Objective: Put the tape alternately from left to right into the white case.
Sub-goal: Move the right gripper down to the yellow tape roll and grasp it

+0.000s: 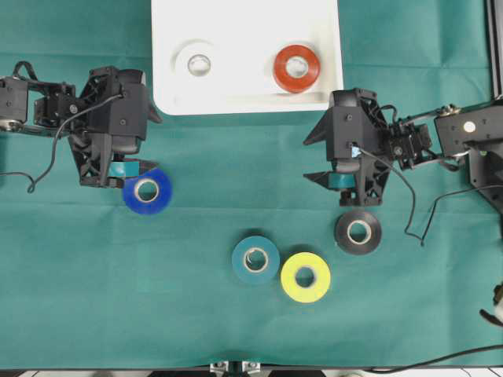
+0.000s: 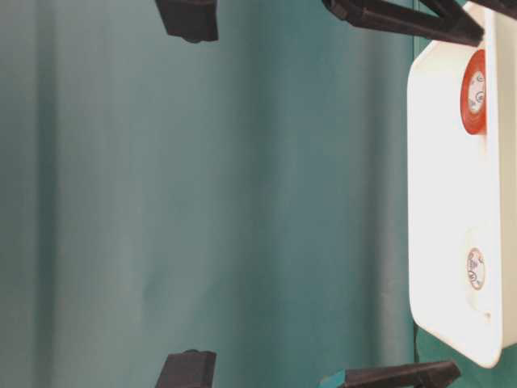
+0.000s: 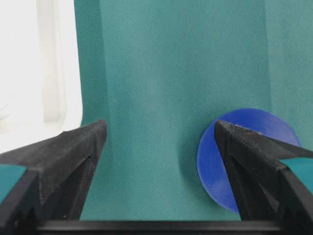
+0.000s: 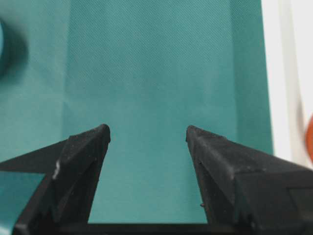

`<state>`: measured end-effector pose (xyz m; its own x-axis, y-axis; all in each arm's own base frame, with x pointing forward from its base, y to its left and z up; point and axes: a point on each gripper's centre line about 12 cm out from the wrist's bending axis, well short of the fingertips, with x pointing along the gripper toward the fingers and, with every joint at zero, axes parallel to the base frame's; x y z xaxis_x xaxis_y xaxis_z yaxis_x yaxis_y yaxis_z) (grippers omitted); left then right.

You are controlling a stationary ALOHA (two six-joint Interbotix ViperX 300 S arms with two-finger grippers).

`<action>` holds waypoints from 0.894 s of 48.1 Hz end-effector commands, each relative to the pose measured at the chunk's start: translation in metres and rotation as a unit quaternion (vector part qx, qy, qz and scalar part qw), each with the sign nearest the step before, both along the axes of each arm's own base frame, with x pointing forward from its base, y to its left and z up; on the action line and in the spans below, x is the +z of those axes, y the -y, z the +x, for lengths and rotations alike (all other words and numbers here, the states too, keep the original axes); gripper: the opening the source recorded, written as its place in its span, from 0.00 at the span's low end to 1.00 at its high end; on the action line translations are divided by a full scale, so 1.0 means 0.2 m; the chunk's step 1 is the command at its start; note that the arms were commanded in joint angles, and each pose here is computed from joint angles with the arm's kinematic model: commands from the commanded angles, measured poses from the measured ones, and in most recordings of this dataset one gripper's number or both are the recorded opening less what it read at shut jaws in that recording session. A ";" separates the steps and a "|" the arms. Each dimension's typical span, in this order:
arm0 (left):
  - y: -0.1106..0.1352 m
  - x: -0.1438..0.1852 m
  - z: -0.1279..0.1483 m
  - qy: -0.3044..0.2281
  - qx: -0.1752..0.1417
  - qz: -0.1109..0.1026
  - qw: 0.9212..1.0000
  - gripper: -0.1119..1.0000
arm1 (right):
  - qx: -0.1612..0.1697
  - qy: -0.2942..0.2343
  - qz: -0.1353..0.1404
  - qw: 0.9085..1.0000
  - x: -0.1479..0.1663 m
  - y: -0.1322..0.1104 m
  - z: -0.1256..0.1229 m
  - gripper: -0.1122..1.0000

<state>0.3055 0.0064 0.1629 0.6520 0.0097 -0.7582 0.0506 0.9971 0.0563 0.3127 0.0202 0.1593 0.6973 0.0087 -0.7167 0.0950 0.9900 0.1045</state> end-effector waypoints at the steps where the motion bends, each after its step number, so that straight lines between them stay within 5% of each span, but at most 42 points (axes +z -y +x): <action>1: 0.00 0.02 -0.01 0.008 0.000 -0.001 1.000 0.72 | 0.007 0.018 0.011 1.000 0.05 -0.05 0.03 0.75; 24: 0.00 0.01 0.00 0.006 0.000 -0.001 1.000 0.72 | 0.072 0.016 0.054 0.996 0.04 -0.39 0.04 0.75; 43: 0.00 0.01 0.00 0.006 0.000 -0.001 1.000 0.72 | 0.113 0.005 0.057 0.992 0.01 -0.59 0.10 0.75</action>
